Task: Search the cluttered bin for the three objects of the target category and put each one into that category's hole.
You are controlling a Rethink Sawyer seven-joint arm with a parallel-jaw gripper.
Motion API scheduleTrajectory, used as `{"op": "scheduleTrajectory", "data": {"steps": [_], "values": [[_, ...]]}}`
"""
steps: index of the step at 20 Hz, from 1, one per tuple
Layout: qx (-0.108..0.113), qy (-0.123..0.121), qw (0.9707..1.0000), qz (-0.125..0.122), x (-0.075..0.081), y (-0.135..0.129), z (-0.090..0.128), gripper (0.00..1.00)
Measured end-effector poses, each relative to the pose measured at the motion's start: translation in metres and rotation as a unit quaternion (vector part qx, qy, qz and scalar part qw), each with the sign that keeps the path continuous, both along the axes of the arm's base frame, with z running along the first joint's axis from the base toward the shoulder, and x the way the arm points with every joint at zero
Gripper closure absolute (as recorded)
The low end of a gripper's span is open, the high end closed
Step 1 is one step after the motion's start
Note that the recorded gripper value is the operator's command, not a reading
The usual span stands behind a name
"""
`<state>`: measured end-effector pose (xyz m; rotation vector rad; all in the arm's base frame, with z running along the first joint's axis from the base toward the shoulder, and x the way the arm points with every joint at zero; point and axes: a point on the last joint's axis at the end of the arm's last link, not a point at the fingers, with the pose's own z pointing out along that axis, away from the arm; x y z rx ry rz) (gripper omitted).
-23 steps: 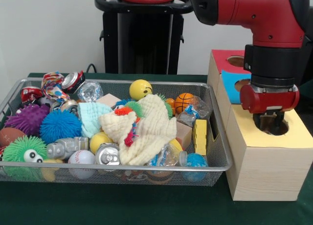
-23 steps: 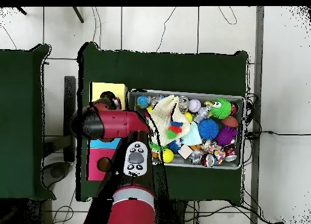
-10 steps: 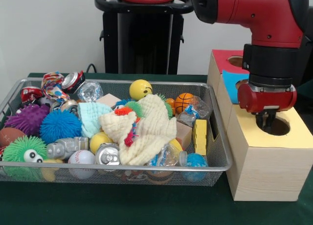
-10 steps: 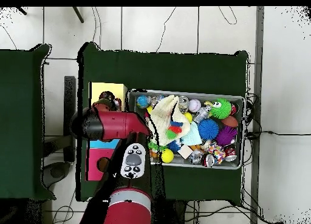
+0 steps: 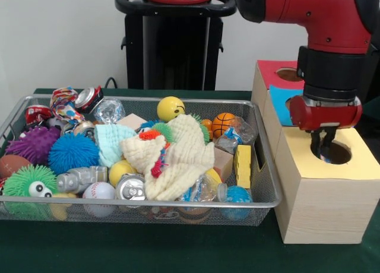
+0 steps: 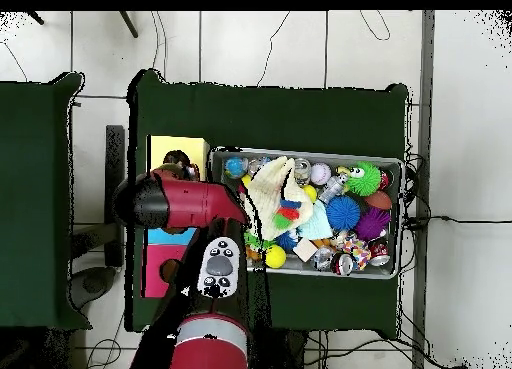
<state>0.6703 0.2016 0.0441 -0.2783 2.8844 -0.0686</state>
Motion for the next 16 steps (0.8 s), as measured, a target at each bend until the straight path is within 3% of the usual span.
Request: {"op": "scheduleTrajectory", "data": {"steps": [1, 6, 12, 16], "values": [[0.005, 0.015, 0.9999, -0.004, -0.001, 0.001, 0.009, 1.0], [0.013, 0.043, 0.9989, -0.01, -0.002, 0.001, 0.036, 1.0], [0.014, 0.047, 0.9987, -0.013, 0.0, -0.002, 0.055, 1.0], [0.014, 0.047, 0.9986, -0.018, -0.003, -0.009, 0.079, 1.0]]}}
